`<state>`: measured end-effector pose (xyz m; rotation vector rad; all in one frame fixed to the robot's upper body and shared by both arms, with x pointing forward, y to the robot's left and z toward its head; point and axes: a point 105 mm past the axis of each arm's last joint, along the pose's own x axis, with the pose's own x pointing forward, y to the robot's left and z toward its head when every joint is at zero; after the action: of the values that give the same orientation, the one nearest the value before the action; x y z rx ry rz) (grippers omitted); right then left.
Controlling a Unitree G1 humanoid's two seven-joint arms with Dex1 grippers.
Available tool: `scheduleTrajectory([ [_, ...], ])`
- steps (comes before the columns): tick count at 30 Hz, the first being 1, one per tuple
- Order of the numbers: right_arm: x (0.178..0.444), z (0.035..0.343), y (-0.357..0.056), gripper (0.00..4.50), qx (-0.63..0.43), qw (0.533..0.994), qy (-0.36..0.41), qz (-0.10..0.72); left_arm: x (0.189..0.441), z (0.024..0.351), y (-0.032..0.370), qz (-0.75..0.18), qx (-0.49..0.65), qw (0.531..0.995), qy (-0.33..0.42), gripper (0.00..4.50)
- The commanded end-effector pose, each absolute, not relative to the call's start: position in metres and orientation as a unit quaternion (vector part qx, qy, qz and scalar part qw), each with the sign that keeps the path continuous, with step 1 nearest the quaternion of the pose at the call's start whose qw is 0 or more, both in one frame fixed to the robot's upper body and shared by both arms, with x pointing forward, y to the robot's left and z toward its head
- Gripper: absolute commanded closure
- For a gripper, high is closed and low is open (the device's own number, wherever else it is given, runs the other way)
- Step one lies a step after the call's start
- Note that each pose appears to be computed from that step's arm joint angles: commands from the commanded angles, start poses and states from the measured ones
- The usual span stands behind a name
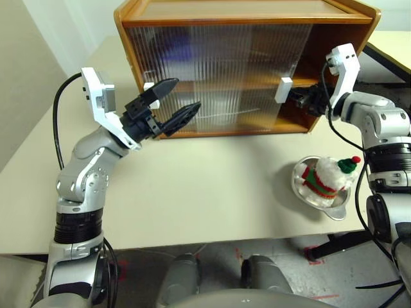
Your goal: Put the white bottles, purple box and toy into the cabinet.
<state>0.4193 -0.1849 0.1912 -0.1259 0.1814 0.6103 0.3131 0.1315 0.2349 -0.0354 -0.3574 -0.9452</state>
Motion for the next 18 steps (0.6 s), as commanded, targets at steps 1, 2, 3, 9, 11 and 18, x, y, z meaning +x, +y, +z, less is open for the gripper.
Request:
scheduleTrajectory([
  [1, 0.419, 0.197, -0.168, 4.47, -0.066, 0.94, 0.082, 0.324, 0.311, 0.235, 0.131, -0.449, -0.017, 0.877, -0.172, 0.0],
  [2, 0.419, 0.197, -0.164, 4.47, -0.065, 0.939, 0.081, 0.328, 0.311, 0.235, 0.131, -0.449, -0.018, 0.877, -0.172, 0.0],
  [3, 0.42, 0.197, -0.16, 4.47, -0.065, 0.937, 0.08, 0.334, 0.31, 0.234, 0.13, -0.449, -0.018, 0.877, -0.171, 0.0],
  [9, 0.422, 0.201, -0.13, 4.47, -0.055, 0.927, 0.071, 0.365, 0.312, 0.235, 0.129, -0.447, -0.021, 0.877, -0.174, 0.0],
  [11, 0.423, 0.202, -0.121, 4.47, -0.051, 0.924, 0.069, 0.372, 0.312, 0.236, 0.129, -0.445, -0.023, 0.878, -0.175, 0.0],
  [18, 0.426, 0.203, -0.098, 4.47, -0.042, 0.917, 0.063, 0.392, 0.312, 0.238, 0.131, -0.438, -0.024, 0.881, -0.178, 0.0],
])
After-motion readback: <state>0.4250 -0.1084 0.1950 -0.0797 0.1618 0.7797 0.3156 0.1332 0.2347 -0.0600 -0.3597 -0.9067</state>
